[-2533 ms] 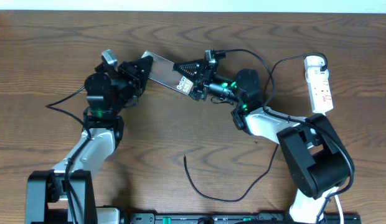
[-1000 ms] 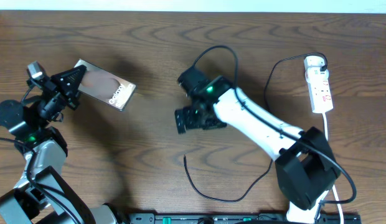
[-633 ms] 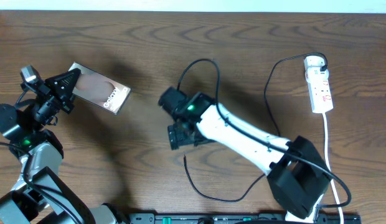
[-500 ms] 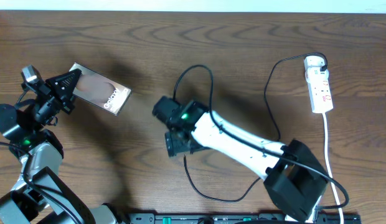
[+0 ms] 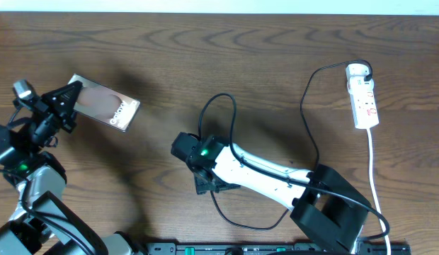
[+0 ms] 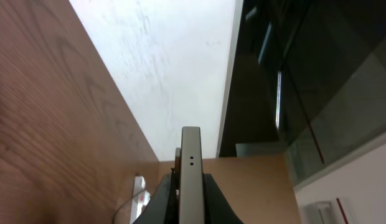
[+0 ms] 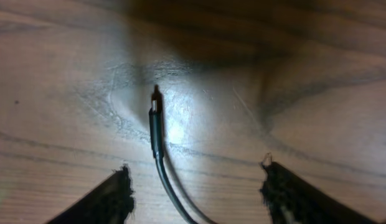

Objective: Plug charger to phone and switch on socket
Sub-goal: 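Lower the right gripper onto the black cable's connector end and grasp it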

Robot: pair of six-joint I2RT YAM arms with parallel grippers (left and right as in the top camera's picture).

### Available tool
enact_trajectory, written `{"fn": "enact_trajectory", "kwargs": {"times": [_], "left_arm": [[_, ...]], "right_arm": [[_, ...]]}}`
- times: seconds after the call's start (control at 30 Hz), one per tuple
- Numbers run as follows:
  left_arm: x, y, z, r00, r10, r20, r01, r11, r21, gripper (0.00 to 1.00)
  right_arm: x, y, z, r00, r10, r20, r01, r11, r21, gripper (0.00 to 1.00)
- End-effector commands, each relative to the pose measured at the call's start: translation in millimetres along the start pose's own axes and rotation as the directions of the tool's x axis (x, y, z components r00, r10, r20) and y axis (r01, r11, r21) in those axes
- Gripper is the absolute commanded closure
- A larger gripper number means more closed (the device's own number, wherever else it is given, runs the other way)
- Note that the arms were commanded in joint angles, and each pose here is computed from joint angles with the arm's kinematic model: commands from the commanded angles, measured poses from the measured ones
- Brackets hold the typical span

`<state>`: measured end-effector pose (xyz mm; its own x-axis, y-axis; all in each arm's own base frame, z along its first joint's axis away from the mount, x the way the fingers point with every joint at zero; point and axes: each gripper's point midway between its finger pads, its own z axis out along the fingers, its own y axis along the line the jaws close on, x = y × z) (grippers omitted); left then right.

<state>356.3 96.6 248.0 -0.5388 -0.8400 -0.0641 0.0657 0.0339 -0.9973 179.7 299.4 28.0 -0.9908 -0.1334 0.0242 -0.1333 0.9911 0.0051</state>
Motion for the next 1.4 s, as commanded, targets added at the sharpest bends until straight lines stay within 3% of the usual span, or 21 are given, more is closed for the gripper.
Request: {"fn": "enact_trajectory", "kwargs": {"times": [0.0,0.6,1.07,1.37], "left_arm": [[-4,-9,-4,0.999,0.039,0.014,-0.039,0.999,0.008,0.93],[-4,-9,-4,0.998,0.062,0.015,-0.062,0.998,0.007,0.93],[-5,-9,-4,0.995,0.096,0.020,-0.096,0.995,0.007,0.93],[-4,-9,-4,0.994,0.107,0.018,-0.107,0.994,0.007,0.93]], "right_arm": [[6,1,4,1.000,0.015,-0.021,-0.015,1.000,-0.009,0.39],[9,8,23,0.996,-0.027,-0.089,0.023,0.999,-0.037,0.45],[3,13,33,0.991,-0.038,-0.125,0.039,0.999,0.005,0.61],[-1,15,36,0.989,-0.044,-0.140,0.048,0.999,0.025,0.62]]}}
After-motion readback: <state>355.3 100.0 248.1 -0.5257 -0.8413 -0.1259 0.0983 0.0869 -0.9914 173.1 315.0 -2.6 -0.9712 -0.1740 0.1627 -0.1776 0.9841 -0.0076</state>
